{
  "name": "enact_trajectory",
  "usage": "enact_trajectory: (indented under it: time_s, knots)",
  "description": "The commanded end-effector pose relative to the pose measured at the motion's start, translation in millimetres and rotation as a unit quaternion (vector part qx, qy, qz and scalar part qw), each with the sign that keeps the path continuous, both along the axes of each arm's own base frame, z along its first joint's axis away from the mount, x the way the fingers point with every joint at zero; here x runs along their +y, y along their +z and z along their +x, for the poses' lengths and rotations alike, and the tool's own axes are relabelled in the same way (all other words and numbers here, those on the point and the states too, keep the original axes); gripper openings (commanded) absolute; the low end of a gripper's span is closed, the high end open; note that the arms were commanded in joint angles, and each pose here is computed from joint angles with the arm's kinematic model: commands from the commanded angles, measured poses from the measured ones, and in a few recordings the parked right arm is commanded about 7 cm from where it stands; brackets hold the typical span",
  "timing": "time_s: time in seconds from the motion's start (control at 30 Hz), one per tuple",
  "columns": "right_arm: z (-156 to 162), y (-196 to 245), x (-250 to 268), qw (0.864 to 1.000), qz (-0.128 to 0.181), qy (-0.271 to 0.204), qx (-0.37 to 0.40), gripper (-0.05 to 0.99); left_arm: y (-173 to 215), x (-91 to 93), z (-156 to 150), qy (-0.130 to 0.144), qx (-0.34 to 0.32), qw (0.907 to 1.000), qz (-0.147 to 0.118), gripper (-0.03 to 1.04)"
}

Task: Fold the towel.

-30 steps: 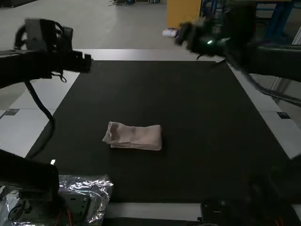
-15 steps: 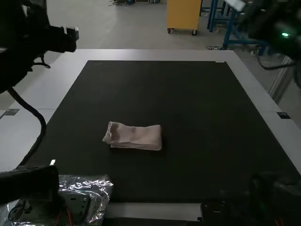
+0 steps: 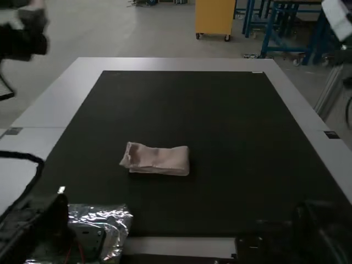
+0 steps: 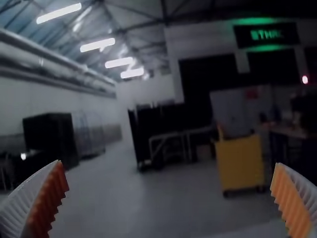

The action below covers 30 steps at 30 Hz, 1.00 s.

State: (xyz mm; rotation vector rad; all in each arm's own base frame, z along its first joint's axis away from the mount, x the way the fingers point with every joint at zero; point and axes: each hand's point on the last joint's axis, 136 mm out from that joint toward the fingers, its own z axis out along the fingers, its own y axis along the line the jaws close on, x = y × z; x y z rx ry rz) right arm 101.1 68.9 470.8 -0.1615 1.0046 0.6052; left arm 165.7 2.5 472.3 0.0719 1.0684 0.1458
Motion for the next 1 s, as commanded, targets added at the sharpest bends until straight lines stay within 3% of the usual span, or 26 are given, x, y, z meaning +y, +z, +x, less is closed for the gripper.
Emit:
enact_trajectory:
  time_s: [0.0, 0.1, 0.2, 0.3, 0.43, 0.5, 0.6, 0.67, 0.83, 0.97]
  knots:
    - [-22.4, 4.1, -9.2, 0.999, 0.018, -0.030, -0.030, 0.91, -0.1, -2.0, -34.1, -0.006, -0.046, 0.9989, -0.003, 0.97]
    - [-18.8, 1.4, -19.3, 0.997, 0.018, -0.071, -0.024, 0.91, -7.3, 1.4, -59.4, 0.005, -0.080, 0.9967, -0.007, 0.97]
    - [-8.9, -2.8, -32.8, 0.992, 0.008, -0.126, -0.030, 0.91, -24.1, 2.6, -47.2, 0.007, -0.053, 0.9985, -0.010, 0.97]
    - [18.4, -24.6, -52.5, 0.972, -0.050, -0.228, -0.030, 0.91, -46.9, 4.6, -28.0, 0.013, -0.020, 0.9997, -0.009, 0.97]
    - [59.3, -67.4, -60.0, 0.968, -0.052, -0.243, -0.019, 0.91, -65.8, 1.9, -6.9, 0.013, -0.055, 0.9983, 0.010, 0.97]
    - [75.8, -91.6, -62.7, 0.964, -0.068, -0.255, -0.003, 0.91, -83.3, -0.4, 5.2, 0.008, -0.054, 0.9984, 0.017, 0.97]
    - [92.5, -120.1, -63.5, 0.962, -0.081, -0.259, 0.010, 0.91, -107.5, -10.0, 19.1, -0.020, -0.045, 0.9984, 0.027, 0.97]
    - [103.1, -140.9, -64.0, 0.959, -0.101, -0.265, 0.025, 0.91, -121.7, -11.9, 26.6, -0.035, -0.033, 0.9987, 0.014, 0.97]
    - [121.2, -184.5, -74.5, 0.952, -0.096, -0.285, 0.060, 0.91, -162.4, -12.7, 46.6, -0.057, 0.019, 0.9980, -0.020, 0.97]
    - [124.6, -199.0, -85.8, 0.944, -0.083, -0.313, 0.063, 0.91, -199.5, -5.0, 61.2, -0.037, 0.057, 0.9972, -0.029, 0.97]
